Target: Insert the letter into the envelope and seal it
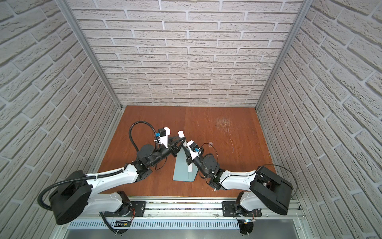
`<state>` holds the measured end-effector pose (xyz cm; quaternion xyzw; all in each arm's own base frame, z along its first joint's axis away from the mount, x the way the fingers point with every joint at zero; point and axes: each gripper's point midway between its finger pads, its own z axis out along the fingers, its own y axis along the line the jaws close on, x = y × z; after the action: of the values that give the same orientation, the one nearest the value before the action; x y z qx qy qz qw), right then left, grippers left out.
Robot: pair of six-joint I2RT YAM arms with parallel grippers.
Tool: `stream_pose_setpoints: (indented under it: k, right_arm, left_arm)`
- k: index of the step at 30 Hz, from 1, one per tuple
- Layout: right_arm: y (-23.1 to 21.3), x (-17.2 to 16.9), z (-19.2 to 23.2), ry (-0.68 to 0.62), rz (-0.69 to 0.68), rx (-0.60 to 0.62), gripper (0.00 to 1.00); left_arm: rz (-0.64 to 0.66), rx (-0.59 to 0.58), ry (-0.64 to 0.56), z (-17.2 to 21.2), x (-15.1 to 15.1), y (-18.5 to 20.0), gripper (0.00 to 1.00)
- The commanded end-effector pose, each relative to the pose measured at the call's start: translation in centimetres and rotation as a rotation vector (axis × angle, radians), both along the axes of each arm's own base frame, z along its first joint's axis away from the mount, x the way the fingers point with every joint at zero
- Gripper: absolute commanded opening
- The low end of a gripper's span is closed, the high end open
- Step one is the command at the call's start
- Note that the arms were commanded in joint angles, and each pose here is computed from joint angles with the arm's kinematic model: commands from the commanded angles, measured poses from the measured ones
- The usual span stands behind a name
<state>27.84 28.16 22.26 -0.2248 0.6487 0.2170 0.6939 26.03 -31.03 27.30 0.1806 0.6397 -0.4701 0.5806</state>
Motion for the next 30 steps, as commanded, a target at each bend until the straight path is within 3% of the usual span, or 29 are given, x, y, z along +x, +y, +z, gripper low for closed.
stream_pose_setpoints:
  k: [1, 6, 12, 19, 25, 26, 28, 30]
  right_arm:
    - [2.2, -3.1, 3.9, -0.024, 0.213, 0.079, 0.06]
    - [2.4, -6.1, 5.5, 0.076, 0.466, 0.111, 0.06]
    - [1.3, -8.2, 7.5, 0.211, 0.678, 0.19, 0.06]
    - [0.3, -8.4, 7.8, 0.29, 0.744, 0.213, 0.06]
    - [0.0, -7.4, 6.6, 0.32, 0.695, 0.142, 0.06]
    - [0.0, -7.1, 6.4, 0.305, 0.673, 0.123, 0.1]
    - [-0.5, -6.3, 5.9, 0.265, 0.615, 0.086, 0.38]
    - [-1.2, -5.4, 5.5, 0.197, 0.538, 0.064, 0.54]
  left_arm:
    - [-0.227, -0.043, -0.028, 2.1, -2.6, -1.3, 0.0]
    - [-0.445, -0.051, -0.041, 2.4, -5.8, -0.7, 0.0]
    - [-0.565, -0.09, -0.065, 2.9, -8.0, 0.3, 0.0]
    - [-0.606, -0.084, -0.072, 3.0, -8.6, 0.1, 0.0]
    - [-0.574, -0.065, -0.078, 3.2, -8.0, -0.1, 0.0]
    - [-0.56, -0.061, -0.079, 3.3, -7.8, -0.2, 0.0]
    - [-0.515, -0.048, -0.087, 3.4, -7.2, -0.3, 0.0]
    - [-0.405, -0.025, -0.096, 3.5, -5.9, -0.3, 0.0]
